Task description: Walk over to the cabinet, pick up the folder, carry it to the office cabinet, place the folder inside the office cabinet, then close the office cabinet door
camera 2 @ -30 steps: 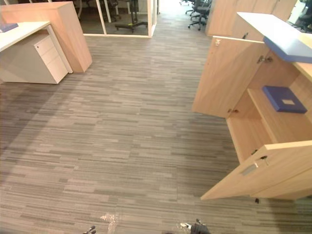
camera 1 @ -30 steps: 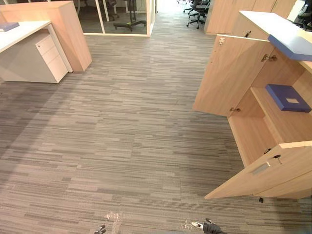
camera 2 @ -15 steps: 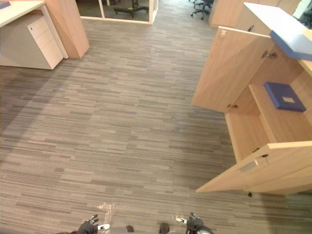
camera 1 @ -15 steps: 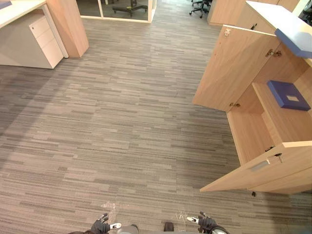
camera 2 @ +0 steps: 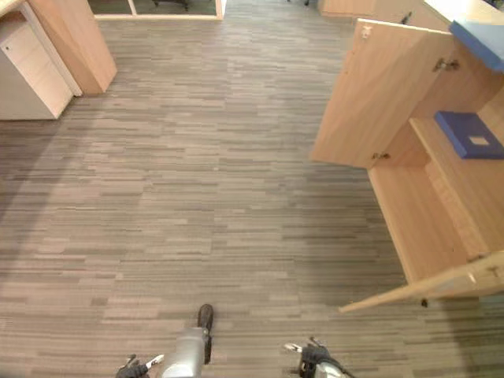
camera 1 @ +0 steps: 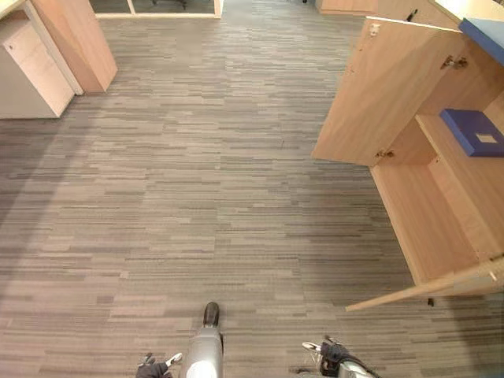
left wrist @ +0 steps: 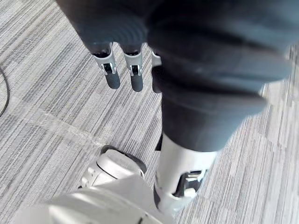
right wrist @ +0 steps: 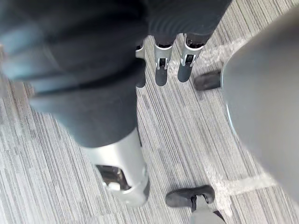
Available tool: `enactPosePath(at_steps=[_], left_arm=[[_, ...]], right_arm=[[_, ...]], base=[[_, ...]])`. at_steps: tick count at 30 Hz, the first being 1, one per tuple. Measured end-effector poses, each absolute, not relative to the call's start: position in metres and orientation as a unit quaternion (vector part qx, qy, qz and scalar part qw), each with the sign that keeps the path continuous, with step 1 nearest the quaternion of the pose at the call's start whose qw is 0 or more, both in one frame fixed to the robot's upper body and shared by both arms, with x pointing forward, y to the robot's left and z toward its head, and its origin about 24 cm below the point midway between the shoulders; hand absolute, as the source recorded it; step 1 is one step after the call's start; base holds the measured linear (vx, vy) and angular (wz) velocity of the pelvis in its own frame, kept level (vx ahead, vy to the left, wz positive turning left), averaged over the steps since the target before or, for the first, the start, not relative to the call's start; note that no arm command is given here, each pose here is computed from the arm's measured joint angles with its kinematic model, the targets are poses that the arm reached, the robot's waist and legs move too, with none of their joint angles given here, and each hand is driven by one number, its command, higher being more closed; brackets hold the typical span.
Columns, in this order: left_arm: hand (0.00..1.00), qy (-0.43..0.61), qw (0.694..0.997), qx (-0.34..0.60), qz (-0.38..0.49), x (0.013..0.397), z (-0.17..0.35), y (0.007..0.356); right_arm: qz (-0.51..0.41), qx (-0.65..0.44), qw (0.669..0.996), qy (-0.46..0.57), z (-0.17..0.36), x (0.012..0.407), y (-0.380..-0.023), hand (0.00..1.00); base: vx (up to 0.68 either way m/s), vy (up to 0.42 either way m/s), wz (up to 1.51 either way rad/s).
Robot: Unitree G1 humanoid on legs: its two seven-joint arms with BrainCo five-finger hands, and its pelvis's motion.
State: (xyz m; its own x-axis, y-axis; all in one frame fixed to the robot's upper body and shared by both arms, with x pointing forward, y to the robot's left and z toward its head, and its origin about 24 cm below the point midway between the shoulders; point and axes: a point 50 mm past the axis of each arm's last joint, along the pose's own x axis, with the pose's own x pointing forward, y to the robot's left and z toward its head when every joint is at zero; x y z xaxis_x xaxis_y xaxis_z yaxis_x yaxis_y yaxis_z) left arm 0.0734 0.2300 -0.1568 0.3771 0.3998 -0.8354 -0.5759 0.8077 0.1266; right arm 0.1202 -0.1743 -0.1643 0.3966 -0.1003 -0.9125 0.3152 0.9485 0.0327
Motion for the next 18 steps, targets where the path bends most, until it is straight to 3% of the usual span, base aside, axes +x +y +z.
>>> enactPosePath(at_steps=[5,10,18], left_arm=[[0.00,0.474,0.835,-0.051,0.274,0.070,-0.155,0.227],[0.00,0.488,0.838,-0.026,0.243,0.065,-0.157,0.218],[0.00,0.484,0.839,-0.031,0.246,0.072,-0.156,0.219]], right_arm=[[-0.153,0.138,0.821,0.533,-0.165,0.121,-0.170,0.00],[-0.156,0.113,0.850,0.491,-0.155,0.138,-0.177,0.00],[-0.140,0.107,0.877,0.447,-0.145,0.158,-0.155,0.00]], base=[[0.41,0.330,-0.22],[0.38,0.278,0.02],[0.25,0.019,-0.07]])
